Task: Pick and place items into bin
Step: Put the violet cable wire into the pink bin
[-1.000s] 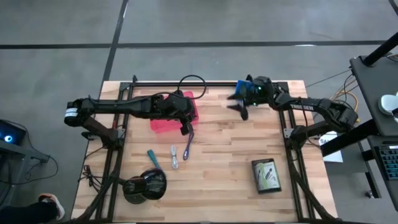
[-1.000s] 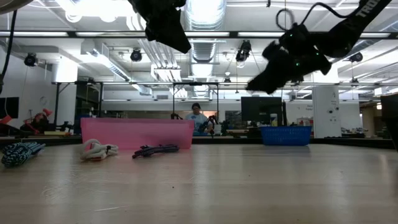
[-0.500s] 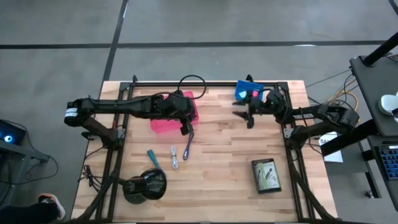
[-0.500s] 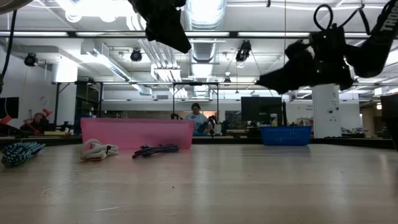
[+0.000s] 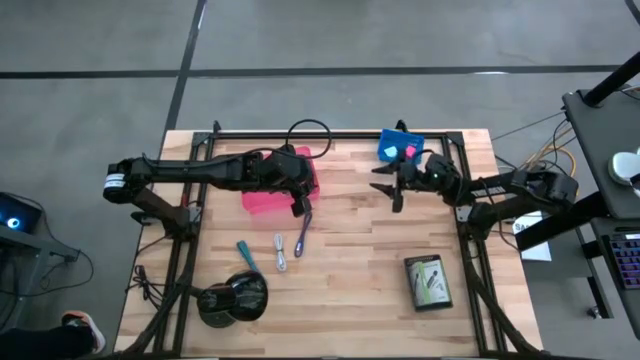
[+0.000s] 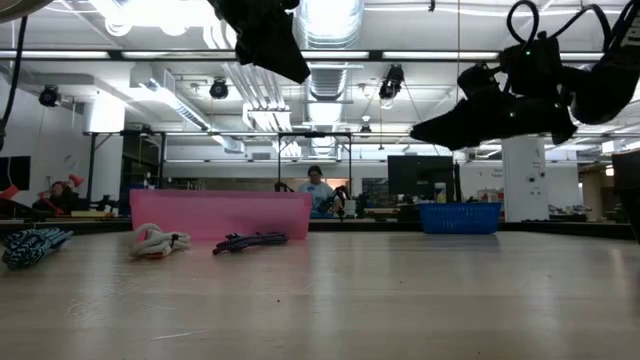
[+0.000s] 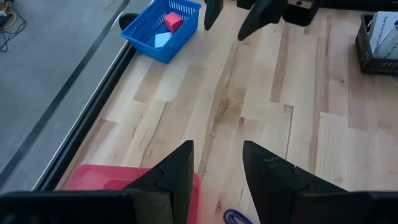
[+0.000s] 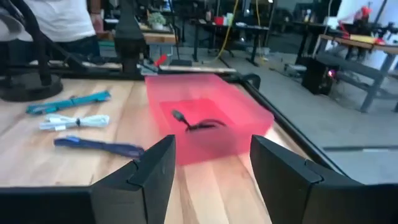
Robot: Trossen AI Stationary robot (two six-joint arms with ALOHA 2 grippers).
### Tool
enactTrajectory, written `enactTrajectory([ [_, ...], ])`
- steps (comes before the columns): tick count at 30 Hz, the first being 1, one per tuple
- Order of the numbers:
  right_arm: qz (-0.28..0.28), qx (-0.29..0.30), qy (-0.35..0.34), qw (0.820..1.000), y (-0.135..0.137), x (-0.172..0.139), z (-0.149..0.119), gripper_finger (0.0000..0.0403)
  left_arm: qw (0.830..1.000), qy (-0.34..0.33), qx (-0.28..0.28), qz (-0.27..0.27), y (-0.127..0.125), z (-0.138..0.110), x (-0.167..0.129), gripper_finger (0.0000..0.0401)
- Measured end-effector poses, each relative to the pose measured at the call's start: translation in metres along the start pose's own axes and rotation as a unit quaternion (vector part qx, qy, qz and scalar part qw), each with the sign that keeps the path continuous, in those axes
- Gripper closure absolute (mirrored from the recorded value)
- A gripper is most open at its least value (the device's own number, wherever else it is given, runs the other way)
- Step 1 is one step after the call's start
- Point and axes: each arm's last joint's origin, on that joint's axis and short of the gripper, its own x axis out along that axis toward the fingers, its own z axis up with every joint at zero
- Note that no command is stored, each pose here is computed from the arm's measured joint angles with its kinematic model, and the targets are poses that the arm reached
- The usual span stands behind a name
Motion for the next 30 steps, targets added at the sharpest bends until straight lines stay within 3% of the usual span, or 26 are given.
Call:
enactTrajectory([
  [11,0.0,0.014,-0.03,0.999,-0.008,0.014,0.024,0.0207,1.0,-0.019,-0.008,-0.001,0.0,0.004,0.0,0.0278],
  [13,0.0,0.021,-0.021,1.0,-0.008,0.016,0.025,0.0207,0.998,-0.044,-0.044,0.002,0.0,0.009,0.0,0.0278],
  [16,0.001,0.024,-0.005,1.0,-0.009,0.019,0.025,0.0207,0.988,-0.068,-0.141,0.002,0.0,0.014,0.0,0.0278],
  [21,0.003,0.021,0.011,1.0,-0.01,0.021,0.025,0.0207,0.969,-0.057,-0.238,-0.023,-0.001,0.013,0.0,0.0278],
  [25,0.003,0.021,0.01,1.0,-0.011,0.022,0.027,0.0207,0.957,-0.005,-0.289,-0.022,-0.002,0.003,0.003,0.0278],
  [30,0.003,0.011,0.009,1.0,-0.011,0.023,0.028,0.0207,0.937,0.109,-0.333,0.006,-0.01,-0.02,0.021,0.0278],
])
